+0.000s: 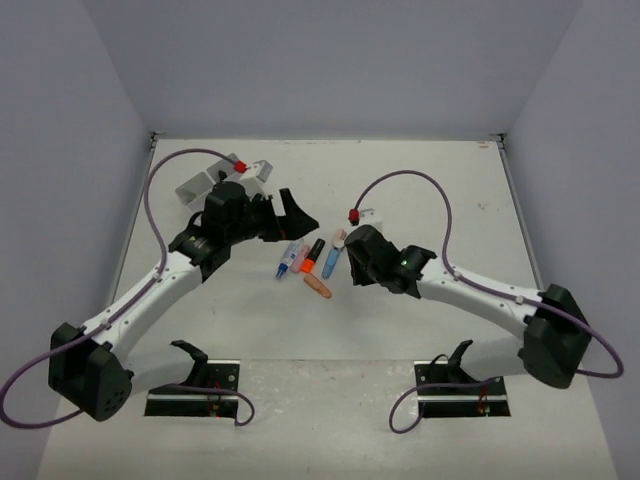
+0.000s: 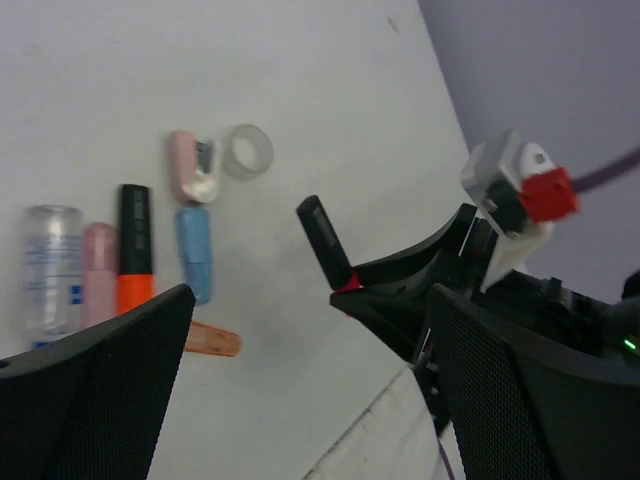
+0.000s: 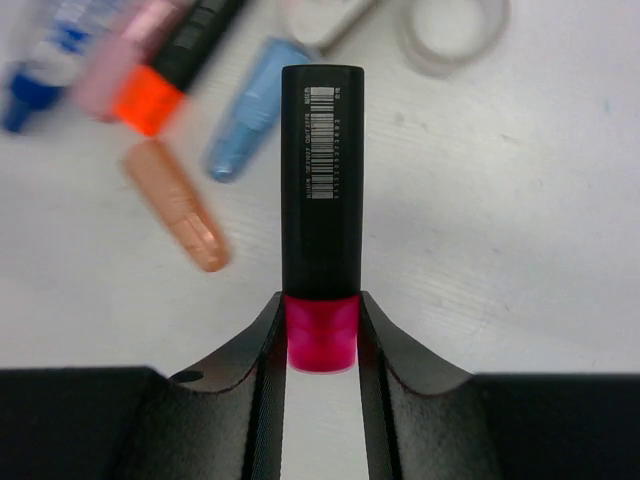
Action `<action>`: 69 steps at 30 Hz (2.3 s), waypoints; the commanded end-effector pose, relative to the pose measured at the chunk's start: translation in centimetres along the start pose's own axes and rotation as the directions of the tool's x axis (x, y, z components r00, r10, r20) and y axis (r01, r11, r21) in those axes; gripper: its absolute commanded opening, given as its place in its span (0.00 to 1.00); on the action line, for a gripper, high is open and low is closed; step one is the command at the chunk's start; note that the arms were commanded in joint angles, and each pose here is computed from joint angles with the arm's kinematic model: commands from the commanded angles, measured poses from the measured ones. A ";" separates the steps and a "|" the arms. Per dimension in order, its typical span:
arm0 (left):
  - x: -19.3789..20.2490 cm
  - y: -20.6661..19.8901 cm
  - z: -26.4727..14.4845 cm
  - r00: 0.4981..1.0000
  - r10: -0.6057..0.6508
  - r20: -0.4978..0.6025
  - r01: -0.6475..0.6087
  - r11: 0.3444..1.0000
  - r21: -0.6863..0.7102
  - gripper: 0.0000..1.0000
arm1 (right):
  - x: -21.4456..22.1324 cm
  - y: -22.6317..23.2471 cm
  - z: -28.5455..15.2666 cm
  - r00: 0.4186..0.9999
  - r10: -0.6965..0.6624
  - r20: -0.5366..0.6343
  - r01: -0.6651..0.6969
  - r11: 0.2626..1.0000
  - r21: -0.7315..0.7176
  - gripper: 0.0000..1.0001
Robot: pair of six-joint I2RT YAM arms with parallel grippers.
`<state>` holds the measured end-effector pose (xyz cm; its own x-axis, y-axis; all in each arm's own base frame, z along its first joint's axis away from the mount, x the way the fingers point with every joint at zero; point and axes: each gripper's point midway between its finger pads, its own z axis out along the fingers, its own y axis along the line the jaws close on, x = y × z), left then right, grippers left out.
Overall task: Sort the stationery into containers
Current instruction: Pick up the pen from the center of the board, then place the pen in the storage box.
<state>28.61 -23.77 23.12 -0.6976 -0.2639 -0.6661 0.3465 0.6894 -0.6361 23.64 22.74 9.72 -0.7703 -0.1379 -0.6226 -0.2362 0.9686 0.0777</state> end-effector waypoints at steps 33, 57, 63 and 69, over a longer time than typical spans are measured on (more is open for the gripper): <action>-16.8 5.8 1.7 0.893 0.265 0.364 -0.013 0.824 -0.566 0.00 | -9.1 -1.5 -11.3 0.783 0.158 0.601 -0.091 0.986 -0.141 0.99; -24.9 23.6 0.4 0.765 0.460 0.451 0.146 0.558 -0.817 0.00 | -8.2 -2.5 -9.9 0.807 0.170 0.565 -0.065 0.977 -0.202 0.99; -23.6 24.9 2.4 0.783 0.419 0.460 0.152 0.587 -0.795 0.00 | -8.1 -2.5 -9.7 0.811 0.159 0.562 -0.056 0.979 -0.196 0.99; -22.9 25.7 3.8 0.798 0.384 0.464 0.164 0.602 -0.781 0.01 | -8.0 -2.0 -9.2 0.826 0.137 0.546 -0.029 0.979 -0.201 0.99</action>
<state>54.88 -2.36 19.87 -0.1932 -0.2175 -0.9568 -0.3975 0.9089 -0.1263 24.50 19.24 21.13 -0.3581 0.1253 -0.9252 -0.3030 0.9217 0.2421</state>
